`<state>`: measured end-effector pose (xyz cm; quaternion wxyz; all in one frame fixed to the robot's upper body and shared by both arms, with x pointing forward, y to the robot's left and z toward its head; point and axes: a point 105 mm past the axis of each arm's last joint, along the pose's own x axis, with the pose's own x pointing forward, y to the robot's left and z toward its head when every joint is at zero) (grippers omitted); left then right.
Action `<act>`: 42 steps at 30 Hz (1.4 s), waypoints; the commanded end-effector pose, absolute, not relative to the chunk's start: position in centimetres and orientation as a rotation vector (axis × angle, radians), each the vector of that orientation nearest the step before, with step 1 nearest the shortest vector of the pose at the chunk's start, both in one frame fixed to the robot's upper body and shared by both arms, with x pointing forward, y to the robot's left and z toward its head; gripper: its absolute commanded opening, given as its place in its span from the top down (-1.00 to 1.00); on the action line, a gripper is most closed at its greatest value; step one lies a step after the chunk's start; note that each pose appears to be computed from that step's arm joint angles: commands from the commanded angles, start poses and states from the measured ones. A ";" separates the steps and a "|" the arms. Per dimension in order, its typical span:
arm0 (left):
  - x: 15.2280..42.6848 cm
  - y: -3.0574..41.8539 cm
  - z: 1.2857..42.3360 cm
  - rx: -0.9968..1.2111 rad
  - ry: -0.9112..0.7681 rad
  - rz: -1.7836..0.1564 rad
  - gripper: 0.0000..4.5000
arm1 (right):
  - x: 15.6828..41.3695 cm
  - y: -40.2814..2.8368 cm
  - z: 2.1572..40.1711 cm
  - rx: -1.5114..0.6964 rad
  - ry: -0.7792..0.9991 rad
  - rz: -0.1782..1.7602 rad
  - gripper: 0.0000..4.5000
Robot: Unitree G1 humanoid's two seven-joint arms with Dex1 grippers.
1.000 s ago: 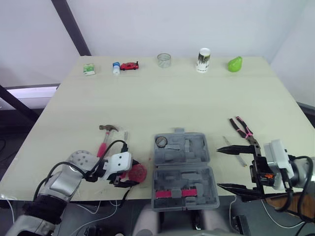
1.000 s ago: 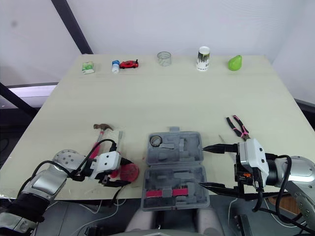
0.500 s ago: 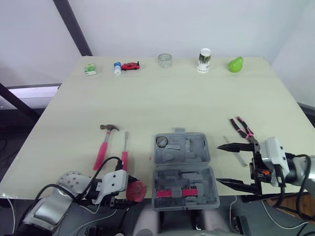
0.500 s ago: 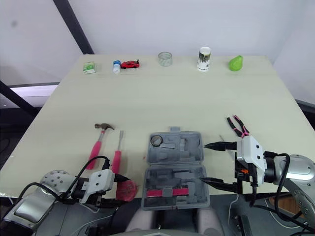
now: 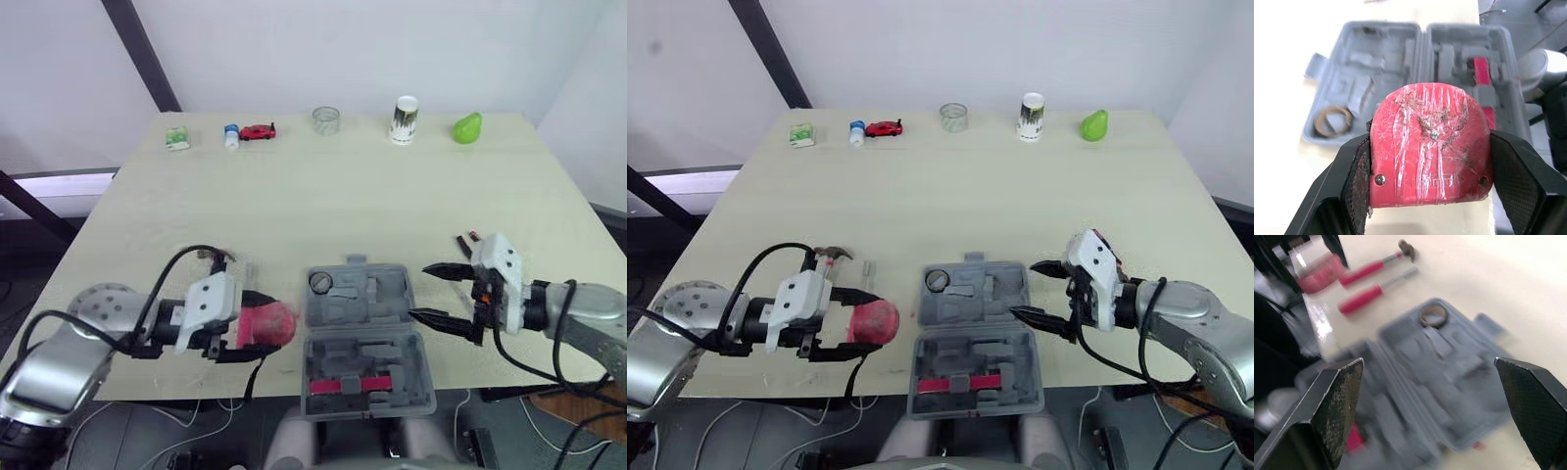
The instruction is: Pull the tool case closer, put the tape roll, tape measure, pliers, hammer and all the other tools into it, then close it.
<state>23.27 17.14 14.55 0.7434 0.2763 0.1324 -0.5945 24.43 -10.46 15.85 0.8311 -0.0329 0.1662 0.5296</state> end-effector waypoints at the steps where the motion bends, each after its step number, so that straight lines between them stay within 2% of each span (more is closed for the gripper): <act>1: 25.2 15.4 15.3 0.600 0.232 -1.322 -0.30 | 24.5 -8.9 16.2 0.013 0.417 1.145 -1.00; 4: 27.3 14.0 15.4 0.612 0.192 -1.333 -0.30 | 25.4 -7.4 16.4 0.103 0.458 1.144 -1.00; 8: 28.7 12.6 15.5 0.633 0.151 -1.361 -0.30 | 26.6 -5.6 16.4 0.196 0.502 1.135 -1.00; 12: 28.9 11.1 15.6 0.648 0.095 -1.399 -0.30 | 28.0 -4.2 16.4 0.291 0.556 1.103 -1.00; 19: 28.7 10.3 15.7 0.648 0.039 -1.420 -0.30 | 28.5 -3.2 16.6 0.376 0.615 1.093 -1.00; 21: 28.6 10.1 15.6 0.651 0.026 -1.421 -0.30 | 28.4 -3.1 16.6 0.386 0.629 1.090 -0.75; 27: 28.6 9.5 15.6 0.643 -0.002 -1.417 -0.30 | 27.8 -3.1 16.4 0.403 0.669 1.119 0.33; 28: 28.6 9.3 15.6 0.643 -0.008 -1.416 -0.30 | 27.7 -3.1 16.4 0.407 0.674 1.122 0.62; 29: 28.6 9.1 15.6 0.644 -0.015 -1.414 -0.30 | 27.7 -3.1 16.4 0.410 0.677 1.125 0.73; 37: 28.5 7.6 17.0 0.599 -0.100 -1.378 -0.30 | 27.5 -3.7 16.3 0.458 0.691 1.130 0.75; 39: 28.3 7.5 17.4 0.534 -0.094 -1.381 -0.78 | 27.4 -4.0 16.3 0.469 0.695 1.128 0.75; 40: 28.2 7.4 17.6 0.481 -0.092 -1.373 -0.93 | 27.4 -4.5 16.2 0.471 0.699 1.120 0.77; 42: 28.0 7.5 18.1 0.360 -0.100 -1.367 -1.00 | 27.4 -5.8 15.9 0.473 0.711 1.093 0.82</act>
